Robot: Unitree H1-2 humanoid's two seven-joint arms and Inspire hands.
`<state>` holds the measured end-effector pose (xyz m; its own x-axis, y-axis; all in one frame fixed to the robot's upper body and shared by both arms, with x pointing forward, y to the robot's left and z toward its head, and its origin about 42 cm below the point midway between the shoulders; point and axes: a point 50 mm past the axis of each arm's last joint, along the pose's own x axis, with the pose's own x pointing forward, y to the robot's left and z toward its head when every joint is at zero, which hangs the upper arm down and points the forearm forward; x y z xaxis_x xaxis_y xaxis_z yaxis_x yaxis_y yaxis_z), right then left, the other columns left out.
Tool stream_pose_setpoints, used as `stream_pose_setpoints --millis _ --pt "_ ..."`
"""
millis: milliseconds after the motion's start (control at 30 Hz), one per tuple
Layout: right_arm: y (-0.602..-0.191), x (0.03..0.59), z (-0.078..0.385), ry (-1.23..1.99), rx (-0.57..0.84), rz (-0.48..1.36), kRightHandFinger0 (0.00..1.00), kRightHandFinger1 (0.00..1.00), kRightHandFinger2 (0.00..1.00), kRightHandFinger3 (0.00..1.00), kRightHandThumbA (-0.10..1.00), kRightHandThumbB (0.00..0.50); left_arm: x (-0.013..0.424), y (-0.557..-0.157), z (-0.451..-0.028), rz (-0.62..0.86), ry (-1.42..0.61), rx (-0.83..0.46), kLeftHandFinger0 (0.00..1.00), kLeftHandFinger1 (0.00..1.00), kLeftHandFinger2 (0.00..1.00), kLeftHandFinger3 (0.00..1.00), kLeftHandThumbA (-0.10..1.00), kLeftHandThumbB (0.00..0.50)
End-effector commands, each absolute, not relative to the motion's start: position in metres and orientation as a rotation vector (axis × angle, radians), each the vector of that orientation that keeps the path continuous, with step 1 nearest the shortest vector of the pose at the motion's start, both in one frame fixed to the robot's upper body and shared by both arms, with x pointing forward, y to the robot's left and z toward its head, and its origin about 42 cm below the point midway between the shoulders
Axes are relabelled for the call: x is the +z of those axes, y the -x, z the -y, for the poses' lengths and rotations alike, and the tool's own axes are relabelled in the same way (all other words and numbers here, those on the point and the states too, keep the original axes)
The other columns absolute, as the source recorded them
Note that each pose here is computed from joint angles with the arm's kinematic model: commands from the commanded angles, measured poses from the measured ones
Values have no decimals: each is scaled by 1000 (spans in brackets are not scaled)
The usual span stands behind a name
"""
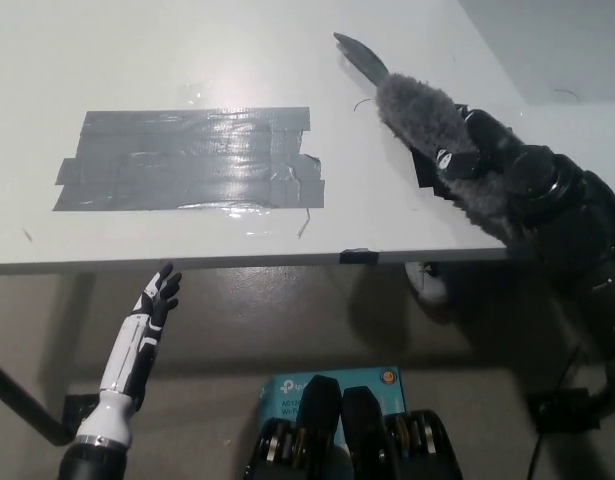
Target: A grey duster is kept infront of the robot in the middle of the table and the robot extends its right arm to grab the duster, picks it up and hands it to a person
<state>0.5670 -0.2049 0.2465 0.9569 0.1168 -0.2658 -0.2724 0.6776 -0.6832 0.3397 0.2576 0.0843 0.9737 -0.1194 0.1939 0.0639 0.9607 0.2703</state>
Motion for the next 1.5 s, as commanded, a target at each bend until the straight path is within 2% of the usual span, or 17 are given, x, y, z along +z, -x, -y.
stream_pose_setpoints --millis 0,67,200,233,267,367,433,533,567,633,700,900,1000,1233,1333,1467 --pt "-576 278 209 485 256 -170 83 607 1000 1000 -100 195 97 -347 -262 284 -275 -90 1000 1000 1000 1000 1000 270" --pt "-575 280 213 397 262 -180 6 527 1000 1000 -100 226 98 -347 -263 284 -277 -88 1000 1000 1000 1000 1000 269" --pt "-574 286 218 88 256 -233 0 462 996 1000 -100 209 97 -347 -263 283 -271 -86 1000 1000 1000 1000 1000 264" --pt "-573 288 220 3 269 -229 0 443 1000 1000 -100 189 97 -346 -263 281 -270 -85 1000 1000 1000 1000 1000 262" --pt "-572 291 222 -90 272 -233 0 427 1000 1000 -100 214 96 -345 -263 279 -269 -83 1000 1000 1000 1000 1000 259" --pt "-569 300 226 -219 295 -214 0 355 993 1000 -100 231 95 -345 -263 280 -271 -84 1000 1000 1000 1000 1000 253" --pt "-566 305 225 -326 323 -191 0 338 944 1000 -100 246 94 -345 -263 285 -271 -85 1000 1000 1000 1000 1000 245" --pt "-564 310 223 -391 337 -158 0 340 919 1000 -100 232 94 -345 -262 283 -272 -86 999 1000 1000 1000 1000 243" --pt "-563 313 220 -448 353 -130 0 329 883 1000 -100 212 94 -345 -262 286 -274 -85 991 1000 1000 1000 1000 237" --pt "-558 322 212 -550 384 -68 0 345 858 1000 -100 248 94 -346 -262 285 -280 -84 988 1000 1000 1000 1000 236" --pt "-553 328 208 -595 420 -22 0 341 861 1000 -100 228 94 -346 -261 285 -279 -85 984 1000 1000 1000 1000 244" --pt "-524 342 185 -759 536 90 0 390 903 1000 -100 244 95 -346 -262 282 -278 -86 980 1000 1000 1000 1000 250" --pt "-503 346 172 -843 596 122 0 414 949 1000 -100 206 95 -347 -262 289 -270 -89 979 1000 1000 1000 1000 241" --pt "-475 337 151 -922 644 119 0 443 961 1000 -100 192 94 -344 -264 284 -278 -89 980 1000 1000 1000 1000 241" --pt "-460 331 138 -983 649 100 0 429 911 1000 -100 163 95 -343 -265 281 -277 -84 981 1000 1000 1000 1000 246" --pt "-453 324 133 -1023 660 78 0 442 907 1000 -100 142 94 -342 -263 284 -276 -84 983 1000 1000 1000 1000 248"
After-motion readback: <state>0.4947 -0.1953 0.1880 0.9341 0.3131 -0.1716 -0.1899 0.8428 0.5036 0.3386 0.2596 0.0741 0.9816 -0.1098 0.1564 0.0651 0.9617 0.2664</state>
